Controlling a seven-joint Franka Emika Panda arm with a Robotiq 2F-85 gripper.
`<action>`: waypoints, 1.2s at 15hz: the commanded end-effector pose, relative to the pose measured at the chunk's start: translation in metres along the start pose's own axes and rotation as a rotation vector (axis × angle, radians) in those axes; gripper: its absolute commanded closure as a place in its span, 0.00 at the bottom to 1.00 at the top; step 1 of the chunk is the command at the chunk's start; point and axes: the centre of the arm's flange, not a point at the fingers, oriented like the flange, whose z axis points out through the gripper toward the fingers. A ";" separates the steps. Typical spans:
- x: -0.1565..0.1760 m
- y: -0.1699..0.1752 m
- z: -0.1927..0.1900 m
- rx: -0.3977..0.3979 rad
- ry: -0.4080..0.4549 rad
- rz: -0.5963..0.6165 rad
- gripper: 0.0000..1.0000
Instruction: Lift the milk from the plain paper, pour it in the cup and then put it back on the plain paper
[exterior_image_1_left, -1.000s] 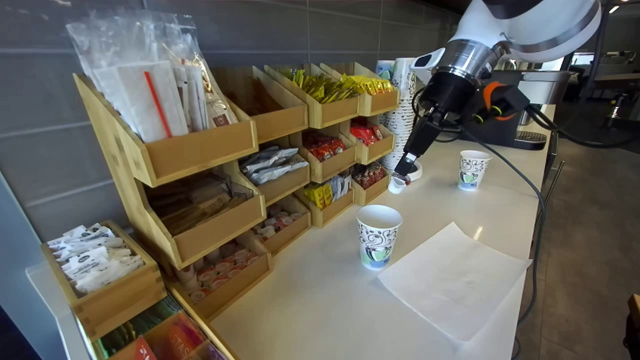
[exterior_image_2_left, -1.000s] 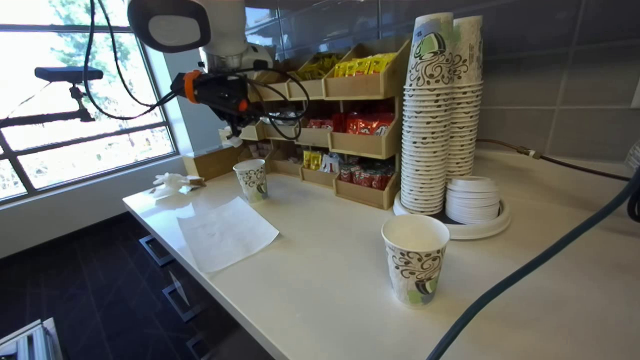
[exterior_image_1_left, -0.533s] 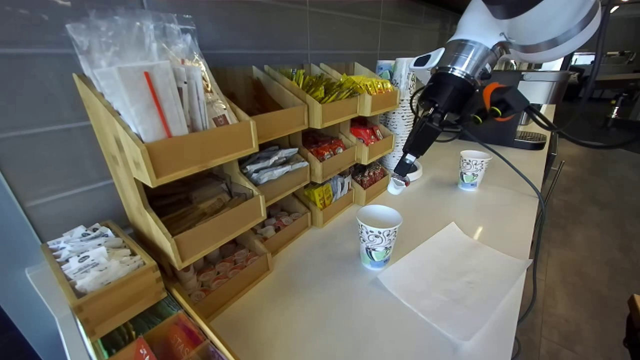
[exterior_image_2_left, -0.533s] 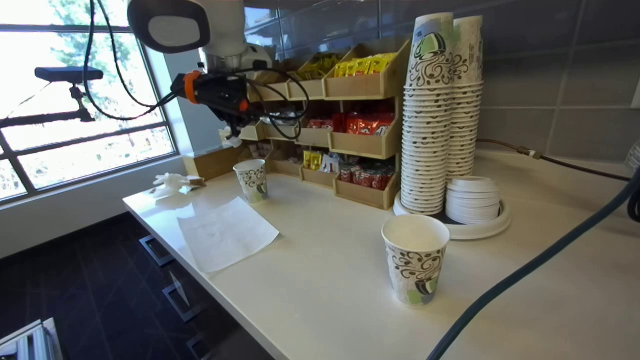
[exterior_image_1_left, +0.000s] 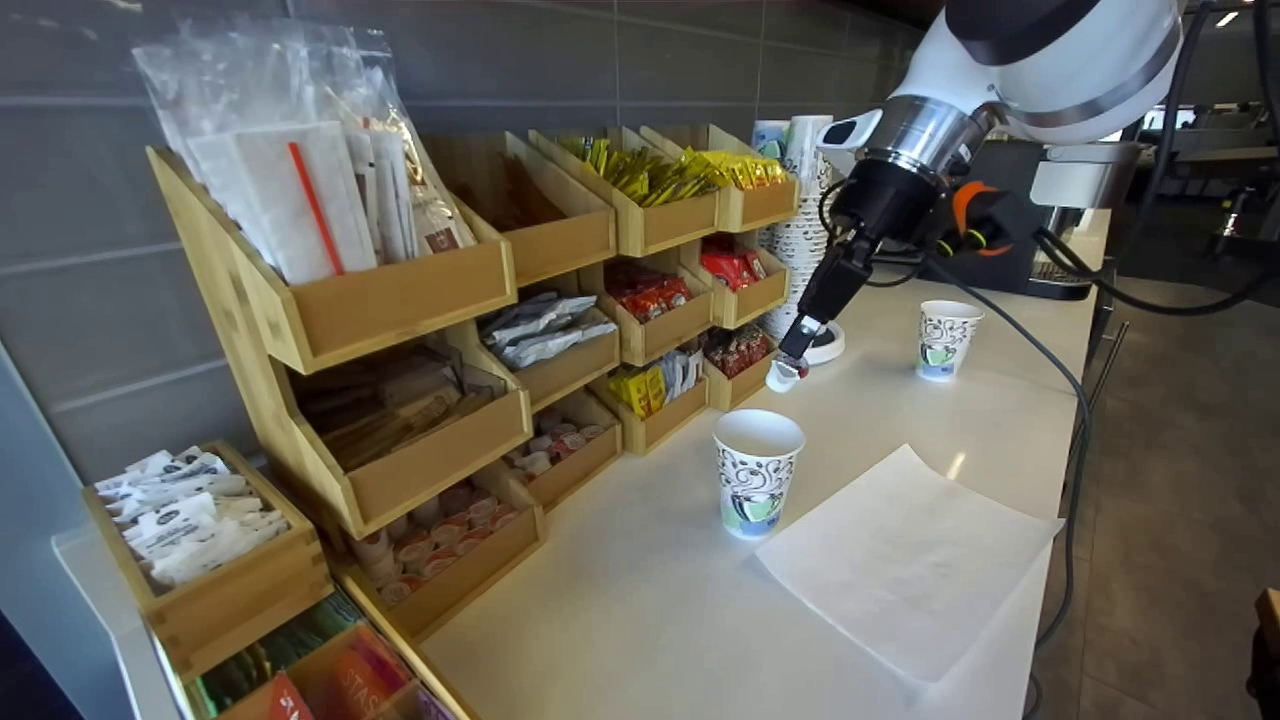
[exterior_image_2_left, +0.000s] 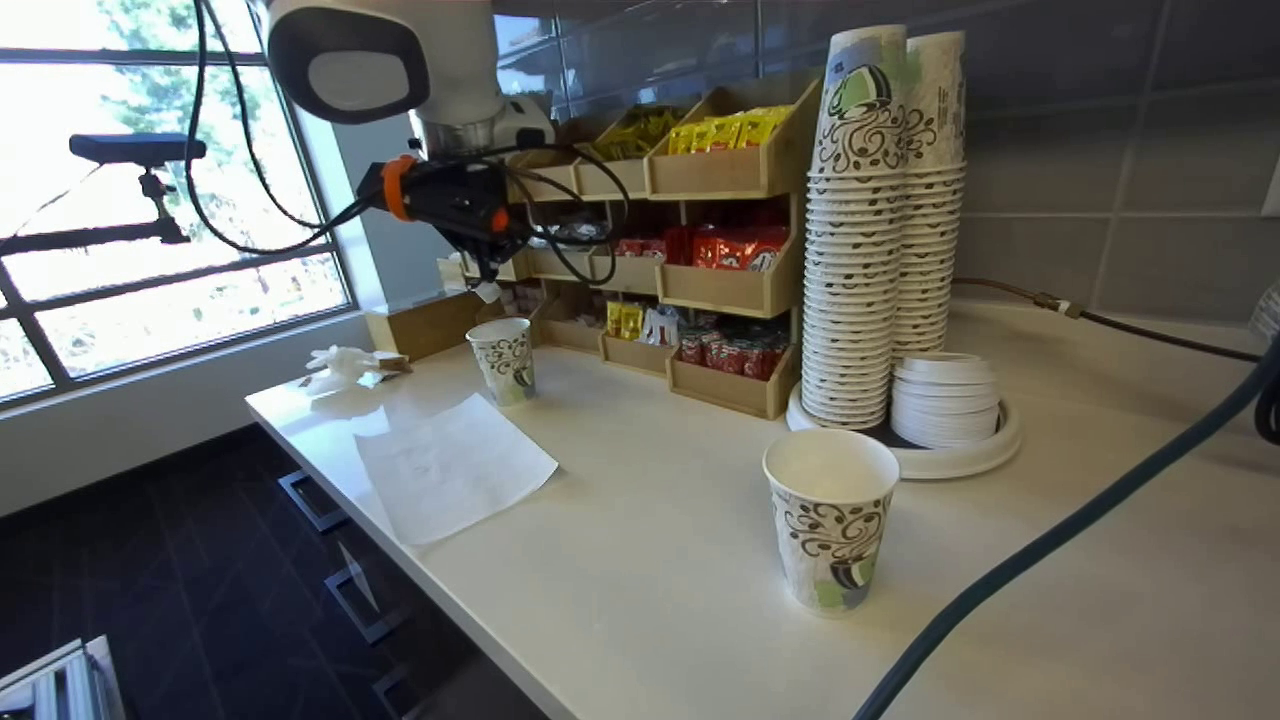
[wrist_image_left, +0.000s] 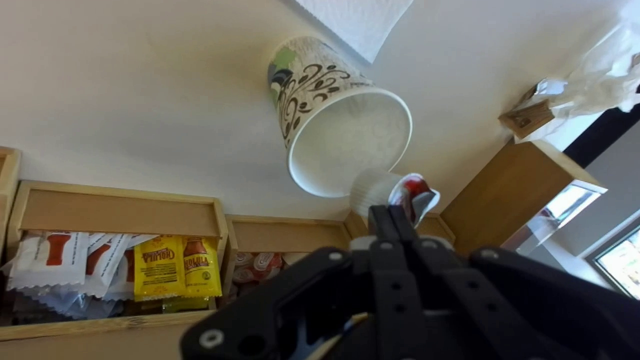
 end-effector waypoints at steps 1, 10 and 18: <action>-0.001 0.001 0.007 -0.032 0.014 -0.044 1.00; 0.008 -0.020 0.027 -0.079 0.000 -0.169 1.00; 0.009 -0.015 0.024 -0.161 -0.030 -0.248 1.00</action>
